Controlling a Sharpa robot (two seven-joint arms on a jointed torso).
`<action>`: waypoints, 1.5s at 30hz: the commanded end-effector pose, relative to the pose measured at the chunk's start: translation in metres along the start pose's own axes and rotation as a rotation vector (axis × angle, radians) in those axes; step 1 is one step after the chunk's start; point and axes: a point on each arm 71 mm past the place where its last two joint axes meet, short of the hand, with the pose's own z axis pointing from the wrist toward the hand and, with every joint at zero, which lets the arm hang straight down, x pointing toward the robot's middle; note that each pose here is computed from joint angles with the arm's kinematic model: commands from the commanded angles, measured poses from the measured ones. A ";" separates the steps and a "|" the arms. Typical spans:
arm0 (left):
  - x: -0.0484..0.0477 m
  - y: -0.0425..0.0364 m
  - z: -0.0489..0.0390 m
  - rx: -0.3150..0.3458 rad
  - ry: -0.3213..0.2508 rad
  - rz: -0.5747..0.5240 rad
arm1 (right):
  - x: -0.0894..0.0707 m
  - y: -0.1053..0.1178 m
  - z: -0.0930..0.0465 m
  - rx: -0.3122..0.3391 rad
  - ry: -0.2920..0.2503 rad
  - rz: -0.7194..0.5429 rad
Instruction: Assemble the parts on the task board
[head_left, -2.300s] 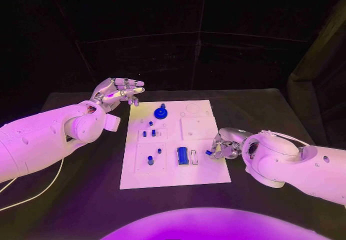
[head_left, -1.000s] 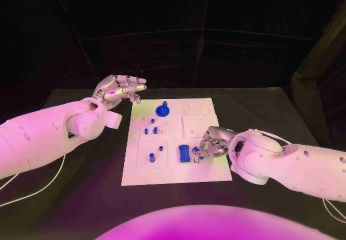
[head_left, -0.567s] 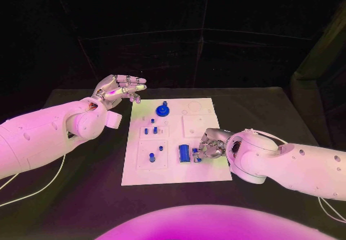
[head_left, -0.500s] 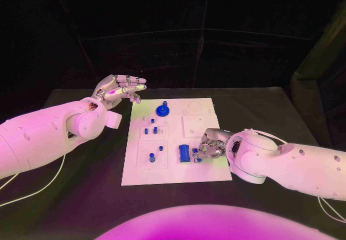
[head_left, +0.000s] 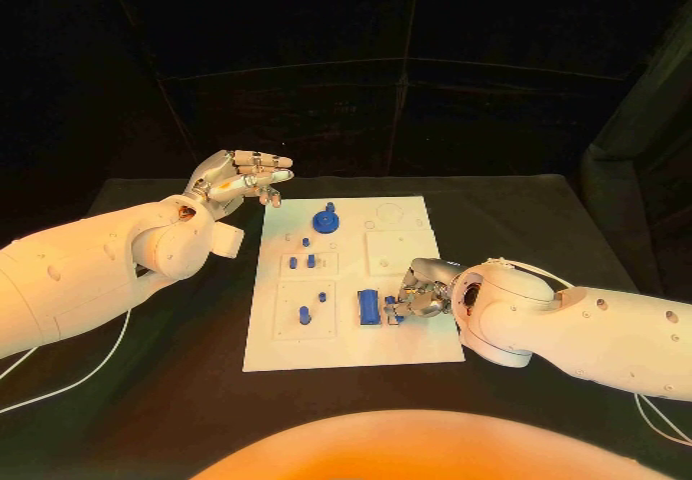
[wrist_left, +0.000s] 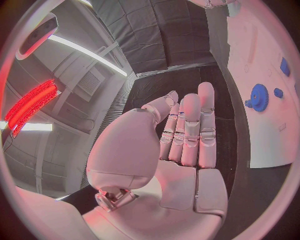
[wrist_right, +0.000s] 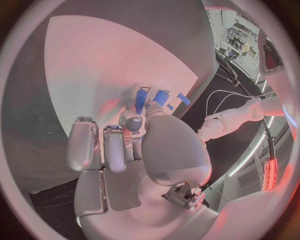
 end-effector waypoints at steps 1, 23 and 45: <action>0.0013 -0.0013 0.0006 0.005 0.011 -0.008 | -0.003 0.001 0.000 -0.005 -0.030 0.015; 0.0013 -0.0007 0.0010 0.000 0.013 -0.009 | -0.003 0.000 -0.007 -0.031 -0.029 0.016; 0.0014 -0.0004 0.0022 0.004 0.007 -0.006 | -0.033 -0.032 -0.009 -0.127 -0.159 0.291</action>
